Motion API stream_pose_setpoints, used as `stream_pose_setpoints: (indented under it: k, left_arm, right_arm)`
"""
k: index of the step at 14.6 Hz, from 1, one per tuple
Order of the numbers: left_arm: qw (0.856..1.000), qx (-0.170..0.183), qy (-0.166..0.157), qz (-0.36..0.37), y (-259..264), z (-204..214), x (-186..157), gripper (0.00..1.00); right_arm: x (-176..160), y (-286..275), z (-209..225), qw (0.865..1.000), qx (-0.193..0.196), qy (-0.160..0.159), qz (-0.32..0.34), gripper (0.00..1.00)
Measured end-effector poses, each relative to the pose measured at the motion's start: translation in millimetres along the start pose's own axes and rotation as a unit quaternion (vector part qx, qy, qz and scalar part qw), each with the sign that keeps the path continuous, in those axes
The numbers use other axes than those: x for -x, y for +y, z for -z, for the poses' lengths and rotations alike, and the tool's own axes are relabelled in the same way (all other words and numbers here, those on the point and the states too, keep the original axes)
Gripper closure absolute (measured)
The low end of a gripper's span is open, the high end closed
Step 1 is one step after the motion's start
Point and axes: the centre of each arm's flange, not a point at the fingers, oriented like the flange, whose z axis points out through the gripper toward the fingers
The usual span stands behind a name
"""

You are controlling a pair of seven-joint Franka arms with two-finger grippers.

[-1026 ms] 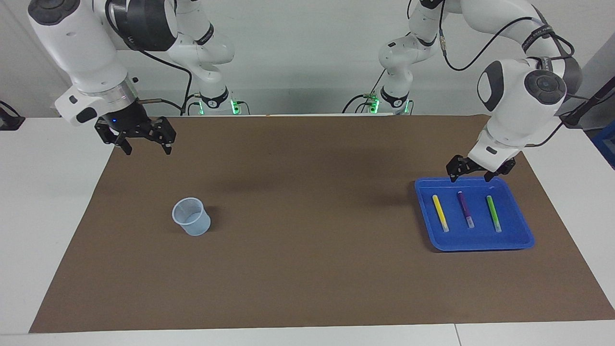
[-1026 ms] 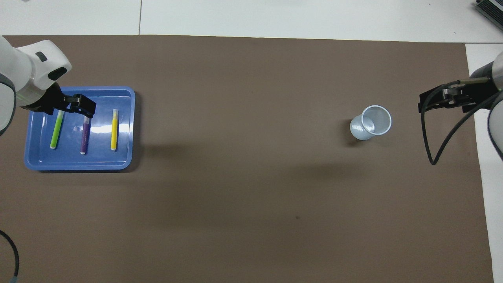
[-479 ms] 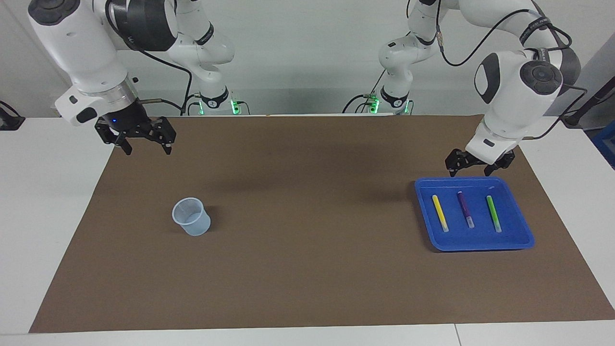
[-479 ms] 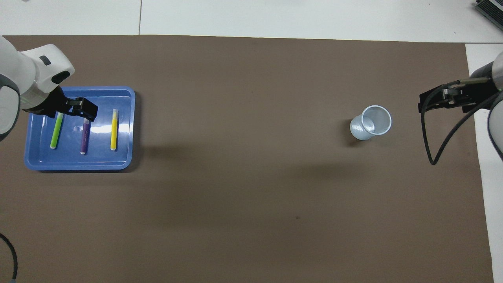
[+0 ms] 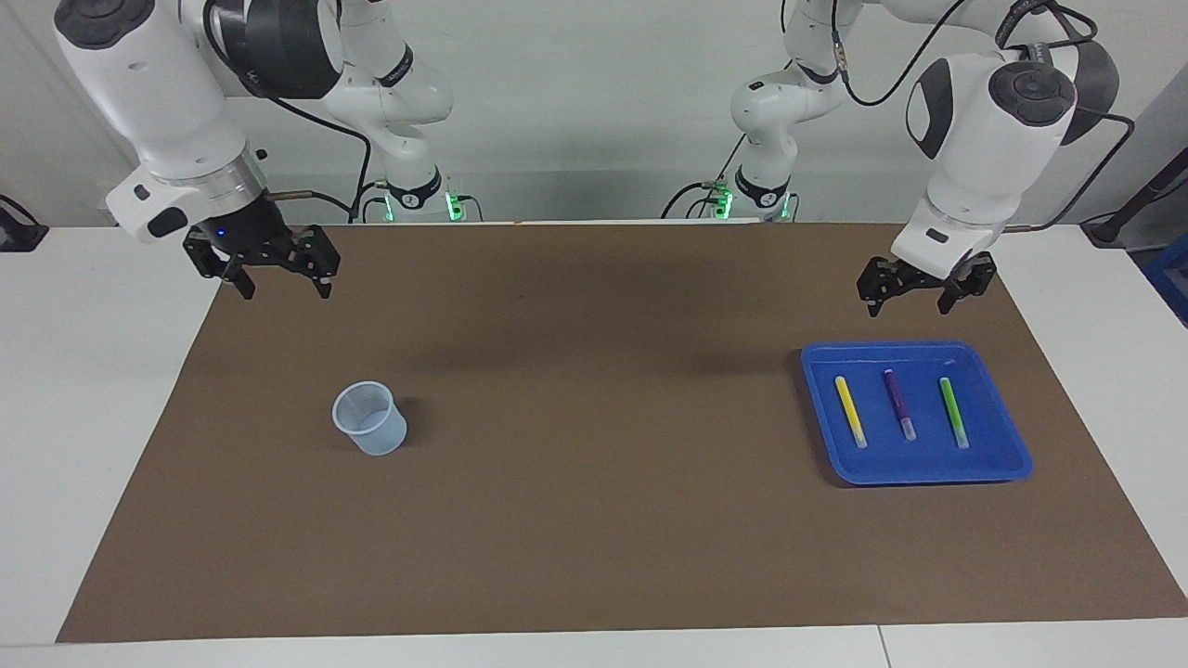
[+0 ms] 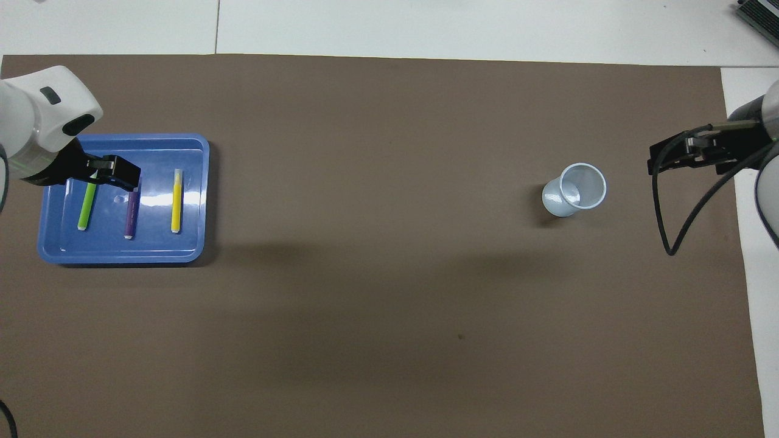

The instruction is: Right arm passes pens to left for tray arrangement

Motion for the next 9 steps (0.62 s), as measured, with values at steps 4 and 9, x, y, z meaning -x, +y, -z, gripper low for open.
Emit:
stream_pose_setpoints:
  k: [4,9]
  left_arm:
    - [1.000,0.000,-0.001,0.001,-1.7,-1.0,0.1,0.00]
    - [1.000,-0.001,0.000,0.003,-2.8,0.1,0.7,0.00]
  right_arm:
    - [0.1,0.0,-0.1,1.000,0.000,0.000,0.000,0.00]
    - [0.1,0.1,-0.3,1.000,0.000,0.000,0.000,0.00]
